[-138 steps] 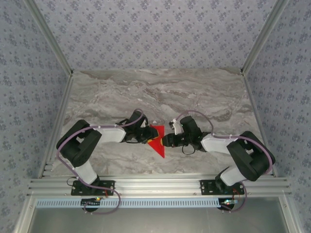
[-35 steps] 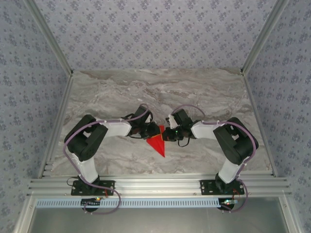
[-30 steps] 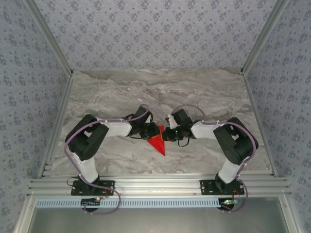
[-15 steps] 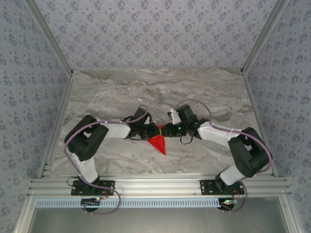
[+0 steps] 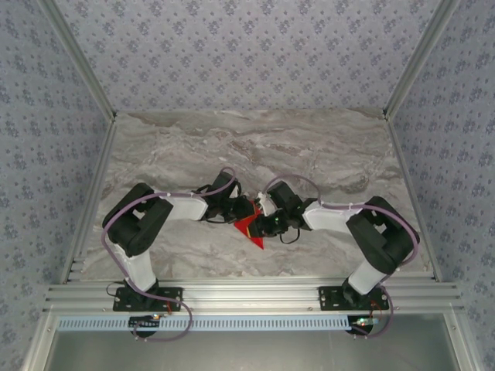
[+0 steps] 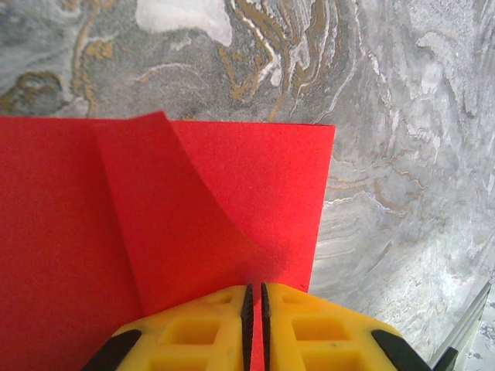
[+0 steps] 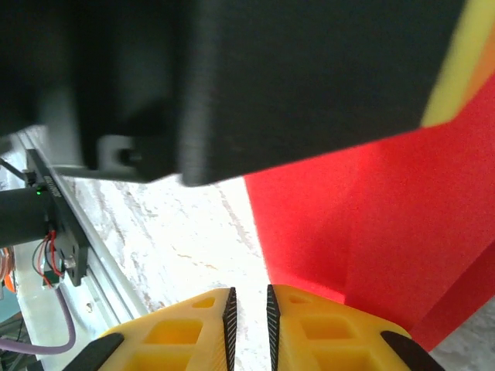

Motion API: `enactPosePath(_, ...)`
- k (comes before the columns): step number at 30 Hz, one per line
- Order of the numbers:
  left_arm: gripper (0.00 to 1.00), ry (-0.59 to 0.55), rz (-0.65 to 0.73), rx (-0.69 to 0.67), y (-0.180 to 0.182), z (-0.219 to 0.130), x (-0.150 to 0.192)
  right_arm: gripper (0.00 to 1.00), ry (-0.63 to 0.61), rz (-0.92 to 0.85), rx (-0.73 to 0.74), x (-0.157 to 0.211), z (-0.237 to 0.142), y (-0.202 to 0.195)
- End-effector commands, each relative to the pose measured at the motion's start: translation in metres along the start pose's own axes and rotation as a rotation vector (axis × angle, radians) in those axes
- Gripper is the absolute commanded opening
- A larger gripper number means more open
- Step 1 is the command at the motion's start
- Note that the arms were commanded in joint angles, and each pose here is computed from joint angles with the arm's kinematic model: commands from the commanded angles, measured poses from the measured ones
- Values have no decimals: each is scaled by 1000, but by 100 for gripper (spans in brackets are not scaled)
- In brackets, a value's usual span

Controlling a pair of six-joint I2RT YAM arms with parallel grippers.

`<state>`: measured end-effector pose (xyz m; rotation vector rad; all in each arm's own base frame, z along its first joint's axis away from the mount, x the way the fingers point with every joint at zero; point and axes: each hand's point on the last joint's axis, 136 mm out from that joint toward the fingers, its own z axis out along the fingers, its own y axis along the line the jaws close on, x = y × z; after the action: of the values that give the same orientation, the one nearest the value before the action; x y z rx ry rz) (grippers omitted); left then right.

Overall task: Fold a paper plane with a square sheet of paper (fold left side to right side)
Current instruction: Fourth fold the wing at the center of the table.

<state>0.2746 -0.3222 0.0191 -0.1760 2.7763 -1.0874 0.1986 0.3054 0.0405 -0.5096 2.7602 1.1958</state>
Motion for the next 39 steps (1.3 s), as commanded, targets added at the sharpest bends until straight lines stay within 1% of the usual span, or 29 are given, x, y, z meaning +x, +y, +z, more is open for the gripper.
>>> enactPosePath(1,14,61,-57,-151,48,6,25,21,52,31,52,15,7,-15)
enactPosePath(7,14,60,-56,-152,48,5,25,21,77,33,96,24,10,-24)
enactPosePath(21,14,57,-56,-167,51,4,25,20,133,44,84,47,12,-22)
enactPosePath(28,14,54,-54,-165,50,4,24,20,134,52,69,52,12,-18)
enactPosePath(31,14,53,-53,-166,50,3,24,20,138,61,89,55,12,-22)
enactPosePath(34,14,52,-53,-169,50,3,24,19,158,72,111,60,13,-28)
enactPosePath(39,14,55,-55,-172,52,3,25,17,183,63,95,69,12,-22)
